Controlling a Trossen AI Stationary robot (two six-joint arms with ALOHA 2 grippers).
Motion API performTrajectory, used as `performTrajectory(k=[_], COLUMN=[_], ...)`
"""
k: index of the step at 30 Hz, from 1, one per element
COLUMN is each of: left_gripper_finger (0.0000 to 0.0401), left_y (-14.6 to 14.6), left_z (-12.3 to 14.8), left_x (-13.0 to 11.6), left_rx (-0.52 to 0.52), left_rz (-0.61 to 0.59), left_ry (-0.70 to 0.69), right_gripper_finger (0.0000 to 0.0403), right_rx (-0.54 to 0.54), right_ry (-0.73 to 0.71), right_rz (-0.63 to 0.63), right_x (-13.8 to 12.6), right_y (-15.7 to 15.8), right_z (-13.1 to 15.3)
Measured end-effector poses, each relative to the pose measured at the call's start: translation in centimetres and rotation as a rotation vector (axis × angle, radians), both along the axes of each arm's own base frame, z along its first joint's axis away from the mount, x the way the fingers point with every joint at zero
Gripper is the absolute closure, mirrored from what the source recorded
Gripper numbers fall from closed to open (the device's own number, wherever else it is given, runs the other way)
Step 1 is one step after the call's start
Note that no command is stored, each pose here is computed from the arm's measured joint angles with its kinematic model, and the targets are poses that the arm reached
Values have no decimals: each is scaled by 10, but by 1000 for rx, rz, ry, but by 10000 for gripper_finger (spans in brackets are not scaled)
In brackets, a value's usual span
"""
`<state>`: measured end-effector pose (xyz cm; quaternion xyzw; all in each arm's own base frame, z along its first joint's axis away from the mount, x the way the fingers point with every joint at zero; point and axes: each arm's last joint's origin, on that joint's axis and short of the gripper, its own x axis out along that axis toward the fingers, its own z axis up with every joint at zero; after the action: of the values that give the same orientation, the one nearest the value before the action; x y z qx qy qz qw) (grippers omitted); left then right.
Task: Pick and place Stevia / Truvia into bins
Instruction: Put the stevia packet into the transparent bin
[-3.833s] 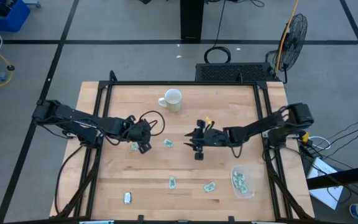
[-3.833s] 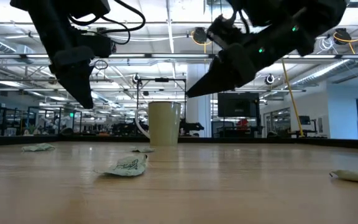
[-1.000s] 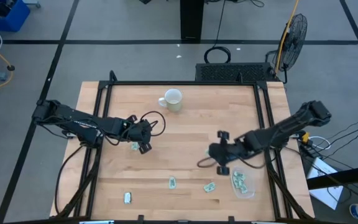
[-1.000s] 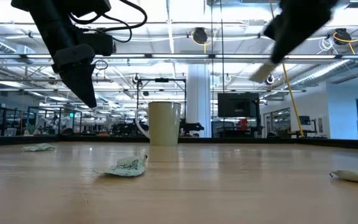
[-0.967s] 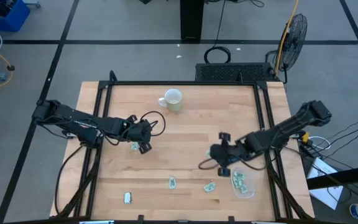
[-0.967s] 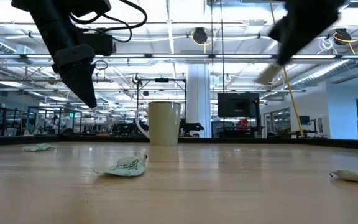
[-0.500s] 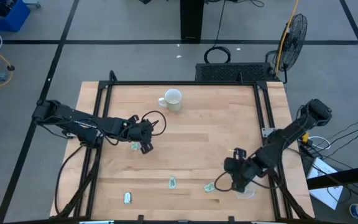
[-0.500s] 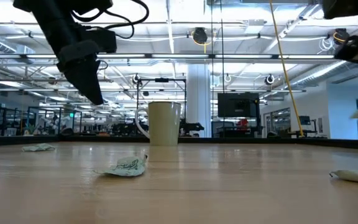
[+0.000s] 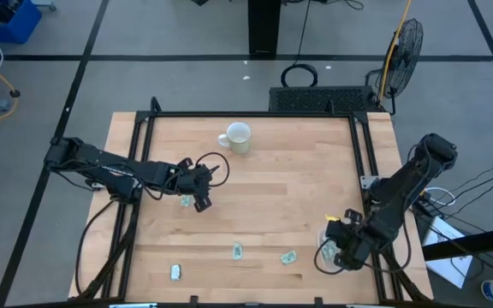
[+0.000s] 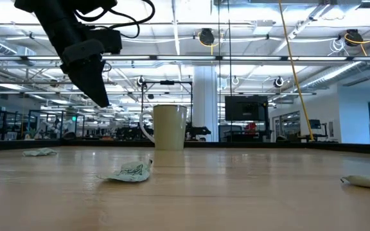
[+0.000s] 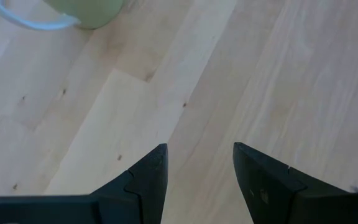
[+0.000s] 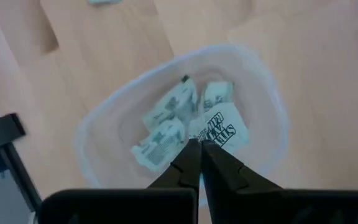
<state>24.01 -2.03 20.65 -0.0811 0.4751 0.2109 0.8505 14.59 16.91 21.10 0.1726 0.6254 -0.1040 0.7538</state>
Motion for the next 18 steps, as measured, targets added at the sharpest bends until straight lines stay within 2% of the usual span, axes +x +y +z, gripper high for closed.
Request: performTrajectory(k=[7,18], left_gripper_finger=[213,213], left_y=[0,0], left_z=[0,0], left_x=[0,0], left_rx=[4,8], left_rz=[-7,-4], left_ry=[1,-2], right_gripper_finger=[395,319], right_rx=[-13,-31], right_ry=[64,80], right_rz=[-40,-67], right_x=[5,11], right_y=[3,0], right_z=[-11,-18])
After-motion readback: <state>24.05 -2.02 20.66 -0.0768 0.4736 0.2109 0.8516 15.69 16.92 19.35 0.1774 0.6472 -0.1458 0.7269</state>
